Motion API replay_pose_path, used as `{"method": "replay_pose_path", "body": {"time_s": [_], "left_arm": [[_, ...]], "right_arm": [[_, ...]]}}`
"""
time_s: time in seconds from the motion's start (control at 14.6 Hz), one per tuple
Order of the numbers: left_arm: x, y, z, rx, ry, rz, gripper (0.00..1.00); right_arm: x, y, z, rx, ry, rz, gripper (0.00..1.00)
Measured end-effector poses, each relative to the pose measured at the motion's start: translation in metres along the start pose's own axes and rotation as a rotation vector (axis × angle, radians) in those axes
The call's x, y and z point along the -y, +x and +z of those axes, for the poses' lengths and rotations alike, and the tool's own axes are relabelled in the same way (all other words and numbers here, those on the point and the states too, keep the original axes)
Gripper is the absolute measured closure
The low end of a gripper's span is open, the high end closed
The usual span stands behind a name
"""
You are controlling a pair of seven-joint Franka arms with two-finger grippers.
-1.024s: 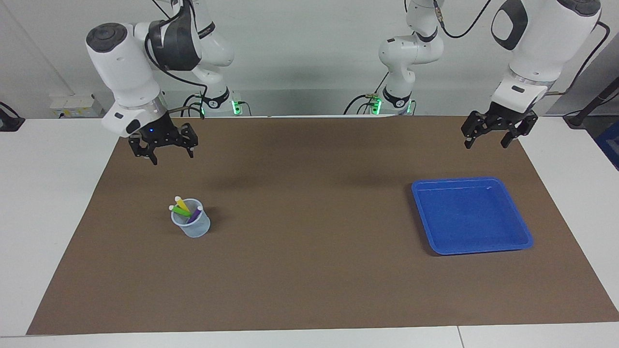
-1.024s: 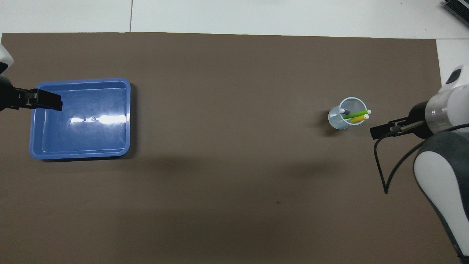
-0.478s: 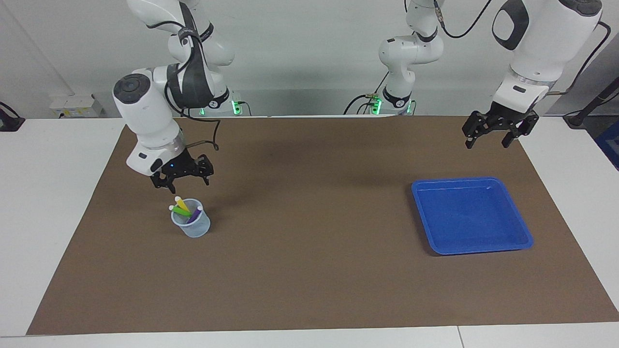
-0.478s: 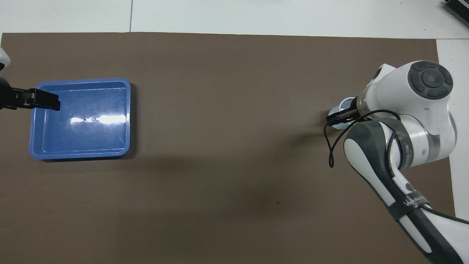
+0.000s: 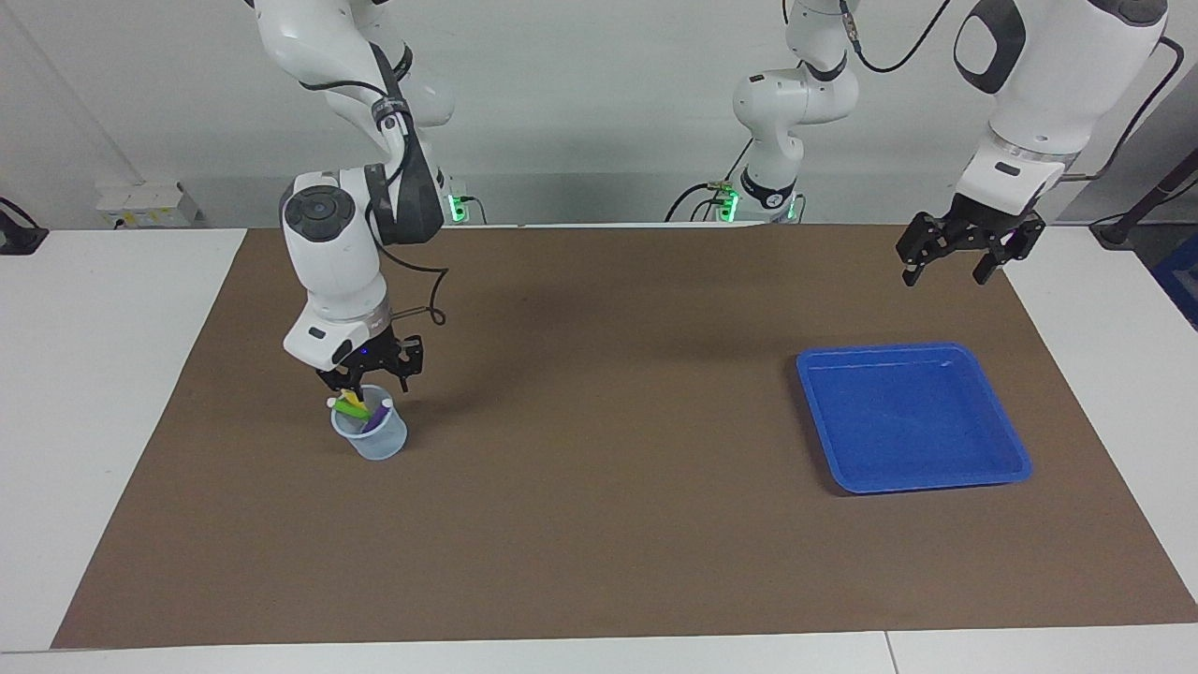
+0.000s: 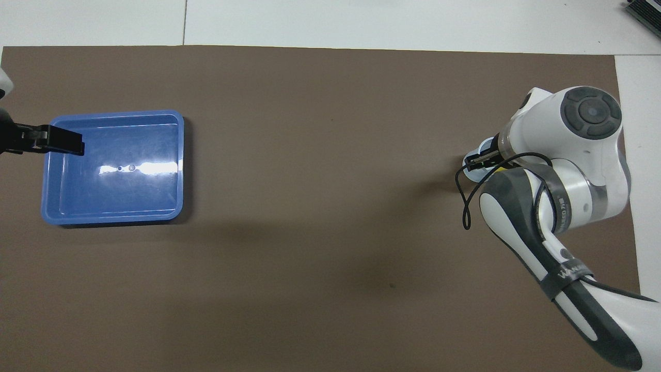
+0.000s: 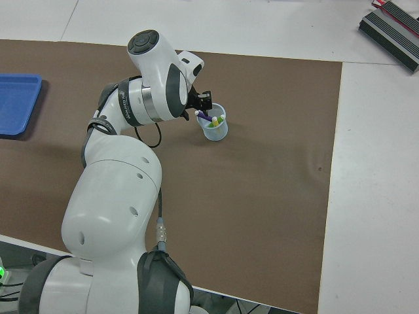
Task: Right arm passes pens to left for tray arrangement
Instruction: 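Reach the right gripper down into the white cup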
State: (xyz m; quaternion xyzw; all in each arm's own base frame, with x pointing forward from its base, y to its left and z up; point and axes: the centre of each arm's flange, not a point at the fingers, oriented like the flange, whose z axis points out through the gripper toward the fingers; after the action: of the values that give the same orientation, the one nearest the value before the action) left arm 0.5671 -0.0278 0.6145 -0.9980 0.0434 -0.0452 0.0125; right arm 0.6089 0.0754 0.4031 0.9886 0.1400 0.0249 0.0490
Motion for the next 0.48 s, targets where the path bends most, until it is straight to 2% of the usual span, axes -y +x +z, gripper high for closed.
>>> {"method": "replay_pose_path", "body": {"time_s": [0.2, 0.48], "left_arm": [[0.0, 0.0, 0.0, -0.001, 0.0, 0.001, 0.0], [0.007, -0.001, 0.0, 0.001, 0.001, -0.012, 0.0]], "right_arm": [[0.0, 0.004, 0.002, -0.009, -0.007, -0.006, 0.39], [0.002, 0.007, 0.012, -0.005, -0.009, 0.001, 0.48]]}}
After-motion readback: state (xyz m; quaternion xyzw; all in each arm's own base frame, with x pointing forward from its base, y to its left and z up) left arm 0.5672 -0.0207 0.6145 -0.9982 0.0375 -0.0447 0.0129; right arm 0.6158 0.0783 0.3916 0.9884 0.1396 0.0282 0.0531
